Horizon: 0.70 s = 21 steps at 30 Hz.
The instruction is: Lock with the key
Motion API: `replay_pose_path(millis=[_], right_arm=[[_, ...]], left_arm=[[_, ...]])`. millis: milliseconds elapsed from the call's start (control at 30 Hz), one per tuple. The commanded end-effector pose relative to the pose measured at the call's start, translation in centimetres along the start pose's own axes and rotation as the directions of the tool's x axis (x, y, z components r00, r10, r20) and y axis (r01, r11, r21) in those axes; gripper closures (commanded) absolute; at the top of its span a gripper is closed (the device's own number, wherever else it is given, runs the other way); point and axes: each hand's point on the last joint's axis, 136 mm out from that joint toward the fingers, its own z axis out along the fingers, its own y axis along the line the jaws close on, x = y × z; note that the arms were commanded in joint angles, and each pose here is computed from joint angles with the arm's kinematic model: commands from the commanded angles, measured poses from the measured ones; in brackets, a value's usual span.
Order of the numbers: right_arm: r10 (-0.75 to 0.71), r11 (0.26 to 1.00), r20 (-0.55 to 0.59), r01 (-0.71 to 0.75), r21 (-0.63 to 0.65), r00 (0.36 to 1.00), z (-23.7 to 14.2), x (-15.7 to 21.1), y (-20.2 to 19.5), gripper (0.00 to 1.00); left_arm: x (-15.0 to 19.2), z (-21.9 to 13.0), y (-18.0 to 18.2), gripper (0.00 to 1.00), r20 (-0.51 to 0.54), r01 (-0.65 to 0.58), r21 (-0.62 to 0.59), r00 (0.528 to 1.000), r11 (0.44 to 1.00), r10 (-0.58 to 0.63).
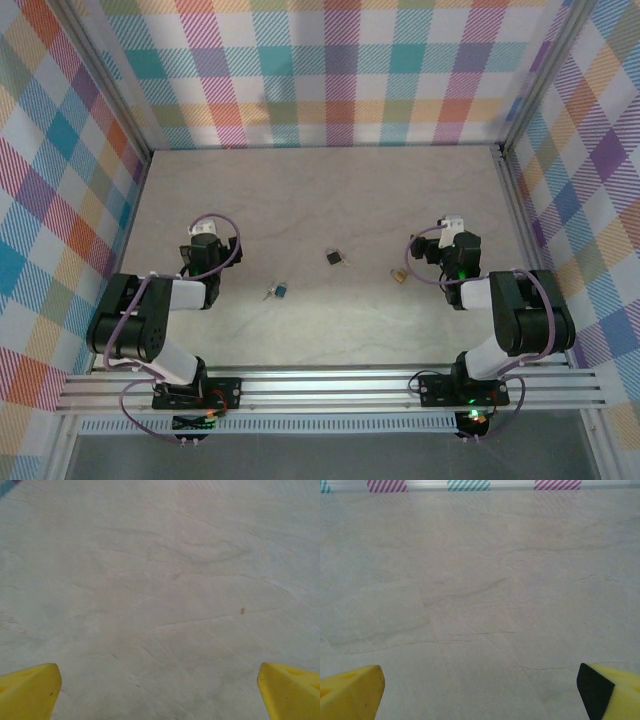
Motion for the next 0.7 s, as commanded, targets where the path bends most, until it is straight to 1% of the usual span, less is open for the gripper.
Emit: replay_pose_path(millis=[0, 333, 467, 567, 667], right_arm=[[0.012, 1.0, 0.054, -0.011, -0.015, 0.998, 0.2, -1.8, 0.1, 0.01], [0.012, 1.0, 0.055, -0.011, -0.014, 0.998, 0.2, -1.8, 0.1, 0.01], [0.012, 1.0, 0.055, -0.012, -0.014, 0.998, 0.2, -1.8, 0.1, 0.01], [0.011, 1.0, 0.056, -0.011, -0.015, 0.998, 0.2, -1.9, 0.2, 0.01], [0.012, 1.0, 0.054, -0.011, -0.014, 0.998, 0.2, -1.8, 0.1, 0.01]], left_arm=[[-2.3, 0.4, -1.6, 0.0, 0.081, -0.004, 0.122, 0.997, 0.993, -0.006], [-2.1, 0.3, -1.7, 0.0, 0.099, -0.01, 0.133, 0.995, 0.991, -0.003], [-2.2, 0.0, -1.7, 0.0, 0.121, -0.023, 0.112, 0.993, 0.993, 0.01], [-2.2, -0.3, -2.4, 0.0, 0.13, -0.049, 0.137, 0.991, 0.989, 0.031], [-2.1, -0.1, -2.6, 0.0, 0.115, -0.051, 0.151, 0.993, 0.987, 0.034]])
